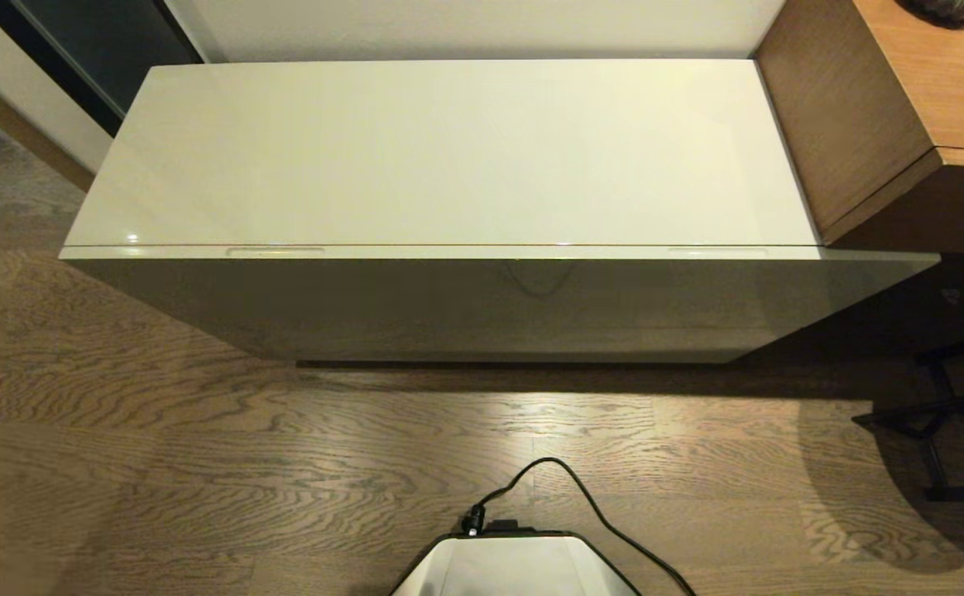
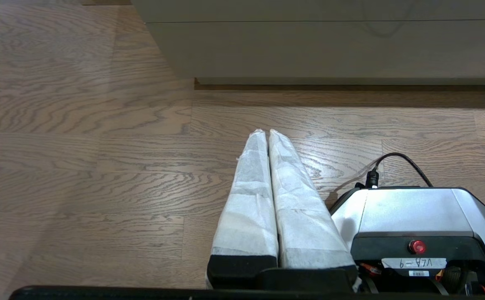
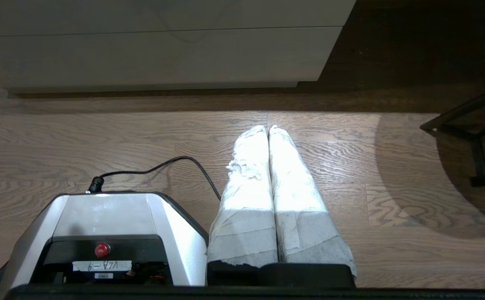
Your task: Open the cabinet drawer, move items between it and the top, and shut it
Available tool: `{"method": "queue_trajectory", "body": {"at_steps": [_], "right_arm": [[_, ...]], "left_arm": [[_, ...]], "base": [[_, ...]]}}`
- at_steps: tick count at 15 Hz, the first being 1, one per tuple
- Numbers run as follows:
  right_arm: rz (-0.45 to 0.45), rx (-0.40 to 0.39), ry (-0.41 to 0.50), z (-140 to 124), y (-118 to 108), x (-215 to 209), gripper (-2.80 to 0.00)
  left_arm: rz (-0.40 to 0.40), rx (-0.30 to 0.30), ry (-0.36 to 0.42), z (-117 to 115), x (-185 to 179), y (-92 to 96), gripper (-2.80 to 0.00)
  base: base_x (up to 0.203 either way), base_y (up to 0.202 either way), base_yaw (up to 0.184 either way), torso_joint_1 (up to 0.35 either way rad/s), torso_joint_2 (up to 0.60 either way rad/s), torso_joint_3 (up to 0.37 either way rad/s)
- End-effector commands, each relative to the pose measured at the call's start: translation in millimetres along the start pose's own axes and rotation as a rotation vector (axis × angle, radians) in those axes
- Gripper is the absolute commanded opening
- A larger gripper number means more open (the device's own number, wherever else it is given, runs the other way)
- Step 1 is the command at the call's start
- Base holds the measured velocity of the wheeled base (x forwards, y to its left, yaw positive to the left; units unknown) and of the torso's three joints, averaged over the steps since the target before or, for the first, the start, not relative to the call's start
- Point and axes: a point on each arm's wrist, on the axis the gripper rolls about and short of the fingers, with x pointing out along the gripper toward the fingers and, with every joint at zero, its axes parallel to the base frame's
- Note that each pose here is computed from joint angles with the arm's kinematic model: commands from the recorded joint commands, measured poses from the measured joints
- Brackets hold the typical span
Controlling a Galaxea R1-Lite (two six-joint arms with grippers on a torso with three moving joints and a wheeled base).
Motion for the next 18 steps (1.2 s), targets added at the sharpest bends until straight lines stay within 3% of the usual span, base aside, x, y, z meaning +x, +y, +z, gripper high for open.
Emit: {"method": "queue_trajectory", "body": {"at_steps": [1, 18], "right_arm": [[0.000, 0.001, -0.016, -0.8, -0.1, -1.1, -2.80], [0.000, -0.001, -0.014, -0.9, -0.1, -1.1, -2.80]], "left_arm": [[0.000, 0.000, 0.001, 0.0, 0.1, 0.0, -2.80], [0.000, 0.000, 0.001, 0.0, 0.1, 0.0, -2.80]], "base": [[0.000, 0.000, 0.000, 0.000, 0.00, 0.000], [0.000, 0.000, 0.000, 0.000, 0.00, 0.000]]}}
